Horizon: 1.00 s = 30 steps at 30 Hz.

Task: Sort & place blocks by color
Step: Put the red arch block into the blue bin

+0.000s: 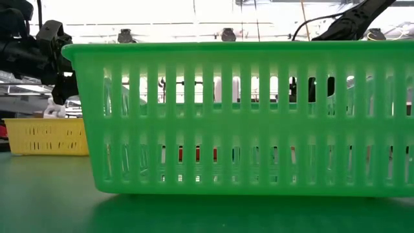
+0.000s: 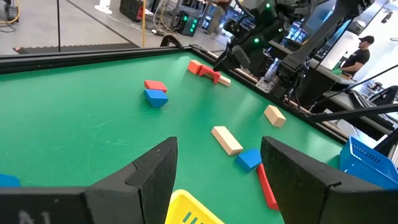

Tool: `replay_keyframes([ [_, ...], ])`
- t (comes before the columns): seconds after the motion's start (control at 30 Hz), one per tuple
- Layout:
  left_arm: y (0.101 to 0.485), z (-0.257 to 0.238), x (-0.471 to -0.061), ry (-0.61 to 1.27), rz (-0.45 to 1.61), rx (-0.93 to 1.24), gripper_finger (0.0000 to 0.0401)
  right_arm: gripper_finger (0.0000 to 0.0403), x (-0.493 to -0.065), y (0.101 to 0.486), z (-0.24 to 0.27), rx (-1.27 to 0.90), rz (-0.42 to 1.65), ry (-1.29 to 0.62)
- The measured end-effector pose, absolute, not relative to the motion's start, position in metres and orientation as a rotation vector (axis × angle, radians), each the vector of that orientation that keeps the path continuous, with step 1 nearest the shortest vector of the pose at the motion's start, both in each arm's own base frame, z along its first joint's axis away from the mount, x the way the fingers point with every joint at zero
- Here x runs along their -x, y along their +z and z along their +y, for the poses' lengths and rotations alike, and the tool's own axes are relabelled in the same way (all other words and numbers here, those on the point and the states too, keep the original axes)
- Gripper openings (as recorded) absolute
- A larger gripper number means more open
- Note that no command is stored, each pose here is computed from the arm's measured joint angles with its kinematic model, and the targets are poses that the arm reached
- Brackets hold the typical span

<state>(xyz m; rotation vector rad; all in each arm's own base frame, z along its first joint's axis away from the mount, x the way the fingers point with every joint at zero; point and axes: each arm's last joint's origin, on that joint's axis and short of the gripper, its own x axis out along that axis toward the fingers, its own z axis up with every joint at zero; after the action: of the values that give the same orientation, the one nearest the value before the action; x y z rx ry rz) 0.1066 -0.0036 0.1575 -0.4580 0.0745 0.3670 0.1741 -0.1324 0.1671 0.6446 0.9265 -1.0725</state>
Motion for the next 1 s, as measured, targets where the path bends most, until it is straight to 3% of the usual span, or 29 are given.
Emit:
replay_keyframes([
  [0.53,0.158,-0.003,-0.107,0.368,0.074,0.458,0.0232,0.0247,-0.172,0.158,-0.133,-0.582,0.934,-1.132],
  [0.8,0.157,-0.003,-0.107,0.368,0.074,0.458,0.0232,0.0246,-0.159,0.136,-0.124,-0.671,0.908,-1.195],
  [1.0,0.157,-0.003,-0.107,0.368,0.074,0.458,0.0232,0.0209,-0.157,0.128,-0.122,-0.69,0.858,-1.194],
])
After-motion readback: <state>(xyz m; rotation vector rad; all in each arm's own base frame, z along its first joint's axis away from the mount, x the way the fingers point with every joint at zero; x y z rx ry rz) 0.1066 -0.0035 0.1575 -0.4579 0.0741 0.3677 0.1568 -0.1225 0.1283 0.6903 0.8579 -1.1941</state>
